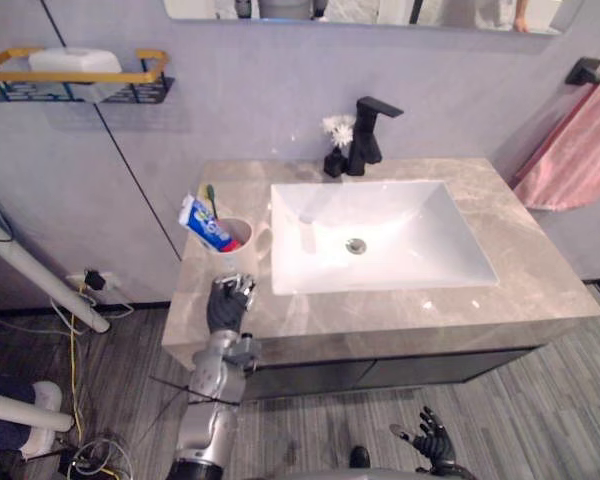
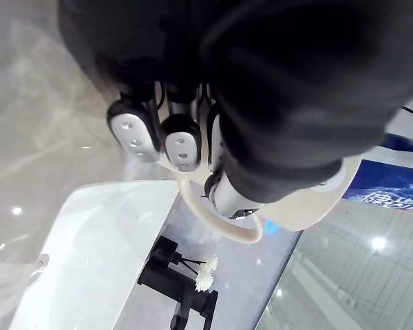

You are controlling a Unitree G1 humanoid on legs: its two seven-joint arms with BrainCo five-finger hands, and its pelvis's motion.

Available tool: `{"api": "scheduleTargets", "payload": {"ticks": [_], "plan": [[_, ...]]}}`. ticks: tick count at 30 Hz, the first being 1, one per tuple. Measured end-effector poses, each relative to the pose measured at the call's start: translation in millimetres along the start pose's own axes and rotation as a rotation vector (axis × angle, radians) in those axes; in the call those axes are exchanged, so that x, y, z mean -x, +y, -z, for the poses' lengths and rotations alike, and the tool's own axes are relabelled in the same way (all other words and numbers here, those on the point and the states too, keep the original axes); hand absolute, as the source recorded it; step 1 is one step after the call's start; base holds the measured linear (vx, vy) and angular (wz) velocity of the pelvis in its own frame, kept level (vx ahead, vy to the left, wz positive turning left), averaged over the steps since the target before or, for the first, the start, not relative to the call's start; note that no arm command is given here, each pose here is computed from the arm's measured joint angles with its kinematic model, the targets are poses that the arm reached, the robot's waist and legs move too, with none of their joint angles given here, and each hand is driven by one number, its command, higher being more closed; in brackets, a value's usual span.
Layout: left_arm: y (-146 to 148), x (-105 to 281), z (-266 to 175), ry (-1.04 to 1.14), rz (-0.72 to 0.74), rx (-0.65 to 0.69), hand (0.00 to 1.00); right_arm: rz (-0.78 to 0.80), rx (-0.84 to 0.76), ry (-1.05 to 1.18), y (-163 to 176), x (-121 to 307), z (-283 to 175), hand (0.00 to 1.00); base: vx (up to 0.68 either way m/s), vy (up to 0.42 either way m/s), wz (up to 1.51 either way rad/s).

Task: Organize washtable

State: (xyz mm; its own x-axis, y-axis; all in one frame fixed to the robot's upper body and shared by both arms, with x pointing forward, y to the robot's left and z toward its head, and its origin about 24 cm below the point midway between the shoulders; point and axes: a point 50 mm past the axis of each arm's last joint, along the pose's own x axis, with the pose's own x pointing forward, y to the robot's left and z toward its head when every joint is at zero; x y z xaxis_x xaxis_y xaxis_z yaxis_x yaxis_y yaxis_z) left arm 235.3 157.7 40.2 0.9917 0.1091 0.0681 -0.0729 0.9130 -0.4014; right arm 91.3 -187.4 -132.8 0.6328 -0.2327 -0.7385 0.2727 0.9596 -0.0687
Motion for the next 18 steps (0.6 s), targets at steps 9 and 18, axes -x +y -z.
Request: {"api": "scheduleTargets", "payload": {"ticks": [9, 18], "plan": [[7, -14, -16, -0.063, -0.023, -0.027, 1.0, 0.005, -0.013, -0.012, -4, -2, -4, 0.0, -0.01, -0.015, -0.05], [16, -24, -30, -0.11, -0.033, -0.064, 1.0, -0.001, -0.008, -0.021, -5, -4, -8, 0.0, -0.04, -0.025, -0.08]]}}
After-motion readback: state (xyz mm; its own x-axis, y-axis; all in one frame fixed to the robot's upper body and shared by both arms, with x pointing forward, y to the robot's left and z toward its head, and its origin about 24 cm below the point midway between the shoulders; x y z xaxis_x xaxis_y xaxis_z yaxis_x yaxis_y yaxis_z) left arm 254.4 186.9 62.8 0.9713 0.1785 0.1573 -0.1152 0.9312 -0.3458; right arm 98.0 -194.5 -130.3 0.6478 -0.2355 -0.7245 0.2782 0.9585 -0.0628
